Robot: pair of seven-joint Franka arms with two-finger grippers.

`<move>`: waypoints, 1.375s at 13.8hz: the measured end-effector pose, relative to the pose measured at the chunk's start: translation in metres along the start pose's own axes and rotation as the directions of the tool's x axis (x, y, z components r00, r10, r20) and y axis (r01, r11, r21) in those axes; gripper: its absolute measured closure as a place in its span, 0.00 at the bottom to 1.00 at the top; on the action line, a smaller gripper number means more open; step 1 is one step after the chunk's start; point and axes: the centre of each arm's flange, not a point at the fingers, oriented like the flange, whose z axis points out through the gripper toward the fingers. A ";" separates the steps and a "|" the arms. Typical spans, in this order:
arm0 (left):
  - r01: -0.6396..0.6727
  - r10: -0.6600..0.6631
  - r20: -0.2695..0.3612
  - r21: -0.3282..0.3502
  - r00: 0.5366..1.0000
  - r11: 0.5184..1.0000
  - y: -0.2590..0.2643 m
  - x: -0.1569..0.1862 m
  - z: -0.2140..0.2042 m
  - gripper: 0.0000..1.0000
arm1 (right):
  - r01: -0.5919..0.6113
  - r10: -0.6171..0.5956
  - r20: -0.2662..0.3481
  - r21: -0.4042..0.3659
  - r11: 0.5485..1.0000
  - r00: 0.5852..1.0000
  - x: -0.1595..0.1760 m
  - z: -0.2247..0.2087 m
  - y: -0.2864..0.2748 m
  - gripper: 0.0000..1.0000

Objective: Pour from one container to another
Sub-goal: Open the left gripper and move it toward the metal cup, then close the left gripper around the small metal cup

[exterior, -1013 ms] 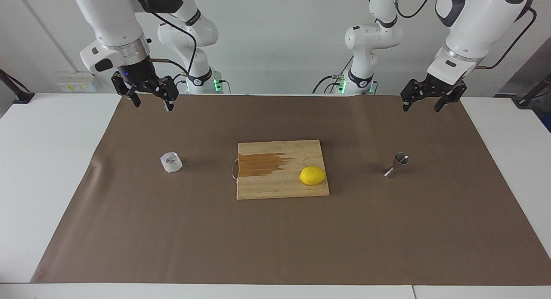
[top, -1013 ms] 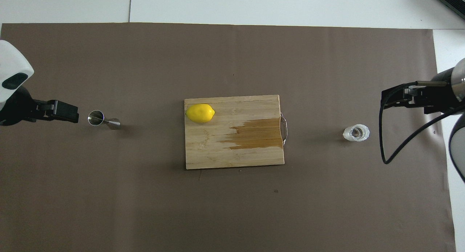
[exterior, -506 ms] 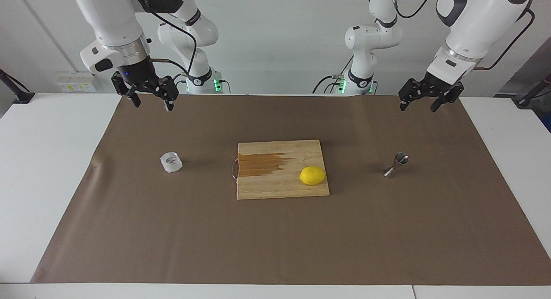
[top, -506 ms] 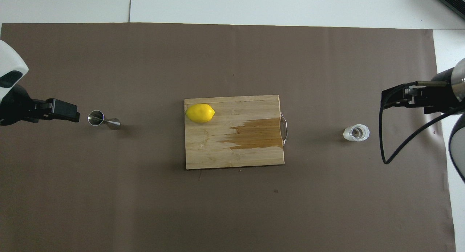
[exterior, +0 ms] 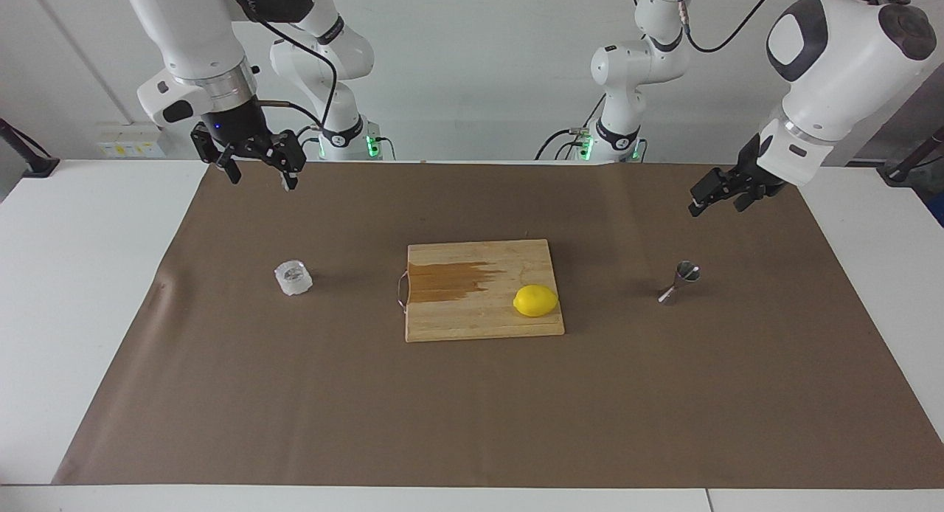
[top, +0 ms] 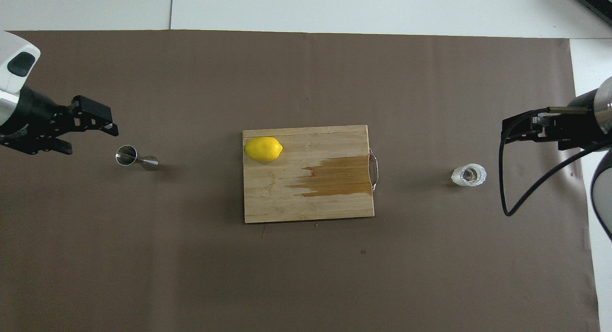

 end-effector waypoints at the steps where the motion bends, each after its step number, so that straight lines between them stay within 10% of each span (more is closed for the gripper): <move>1: 0.080 -0.080 0.013 -0.016 0.997 0.997 -0.003 0.005 0.004 0.00 | 0.000 0.000 0.000 0.000 1.000 1.000 0.000 0.000 0.000 0.00; 4: 0.342 -0.337 0.065 -0.086 0.939 0.936 -0.022 0.019 0.006 0.00 | 0.000 0.000 0.000 0.000 1.000 1.000 0.000 0.000 0.000 0.00; 7: 0.615 -0.589 0.179 -0.170 0.788 0.770 -0.040 0.034 0.020 0.00 | 0.000 0.000 0.000 0.000 1.000 1.000 0.000 0.000 0.000 0.00; 14: 0.970 -0.806 0.544 -0.190 0.234 0.153 -0.115 0.035 0.095 0.00 | 0.000 0.000 0.000 0.000 1.000 1.000 0.000 0.000 0.000 0.00; 19: 0.975 -0.794 0.604 -0.128 -0.067 -0.180 -0.142 0.011 0.139 0.00 | 0.000 0.000 0.000 0.000 1.000 1.000 0.000 0.000 0.000 0.00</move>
